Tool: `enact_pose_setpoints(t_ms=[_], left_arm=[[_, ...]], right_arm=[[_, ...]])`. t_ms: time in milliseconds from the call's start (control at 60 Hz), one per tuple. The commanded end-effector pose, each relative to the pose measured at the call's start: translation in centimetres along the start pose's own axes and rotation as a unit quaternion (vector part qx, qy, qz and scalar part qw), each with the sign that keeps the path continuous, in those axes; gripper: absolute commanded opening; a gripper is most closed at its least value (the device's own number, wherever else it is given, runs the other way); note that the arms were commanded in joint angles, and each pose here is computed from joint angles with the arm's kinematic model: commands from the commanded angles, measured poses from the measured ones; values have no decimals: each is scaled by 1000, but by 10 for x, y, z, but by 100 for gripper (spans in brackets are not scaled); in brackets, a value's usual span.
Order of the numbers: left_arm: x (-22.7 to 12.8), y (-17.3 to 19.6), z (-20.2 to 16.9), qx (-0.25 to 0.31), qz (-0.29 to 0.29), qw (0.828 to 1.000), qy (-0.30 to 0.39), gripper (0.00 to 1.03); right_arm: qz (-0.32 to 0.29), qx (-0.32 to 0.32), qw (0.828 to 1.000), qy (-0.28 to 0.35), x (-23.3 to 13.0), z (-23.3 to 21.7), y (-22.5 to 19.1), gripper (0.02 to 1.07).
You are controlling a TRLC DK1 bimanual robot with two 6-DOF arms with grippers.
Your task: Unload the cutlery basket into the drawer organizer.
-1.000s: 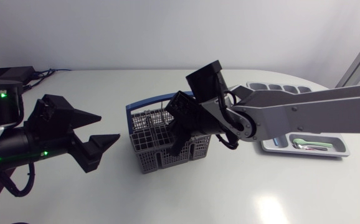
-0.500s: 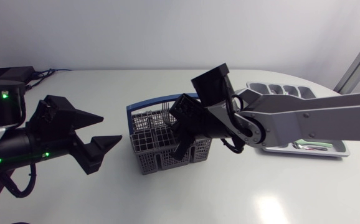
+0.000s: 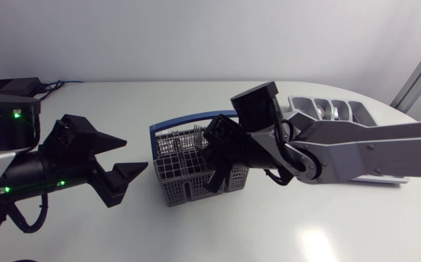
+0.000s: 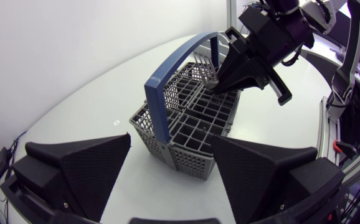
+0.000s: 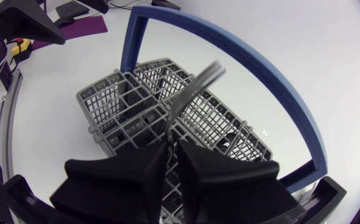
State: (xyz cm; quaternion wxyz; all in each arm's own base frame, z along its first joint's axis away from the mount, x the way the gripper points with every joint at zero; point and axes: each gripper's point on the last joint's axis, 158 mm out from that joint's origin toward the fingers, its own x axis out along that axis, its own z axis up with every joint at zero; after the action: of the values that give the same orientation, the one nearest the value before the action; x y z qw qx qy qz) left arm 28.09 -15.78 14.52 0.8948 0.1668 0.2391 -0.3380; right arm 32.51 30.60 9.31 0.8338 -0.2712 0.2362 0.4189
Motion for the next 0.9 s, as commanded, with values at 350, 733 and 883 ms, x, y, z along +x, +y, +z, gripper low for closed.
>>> enact_pose_setpoints(t_ms=[350,733,883], left_arm=[[8,-11,19,7,-12,1000,-6,98],[16,-14,28,12,-18,1000,-8,98],[20,-12,29,12,-17,1000,-8,98]], right_arm=[[-13,-2,999,-38,-40,16,-1,81],[12,21,999,-44,-17,30,-21,81],[13,28,998,-45,-10,33,-23,81]])
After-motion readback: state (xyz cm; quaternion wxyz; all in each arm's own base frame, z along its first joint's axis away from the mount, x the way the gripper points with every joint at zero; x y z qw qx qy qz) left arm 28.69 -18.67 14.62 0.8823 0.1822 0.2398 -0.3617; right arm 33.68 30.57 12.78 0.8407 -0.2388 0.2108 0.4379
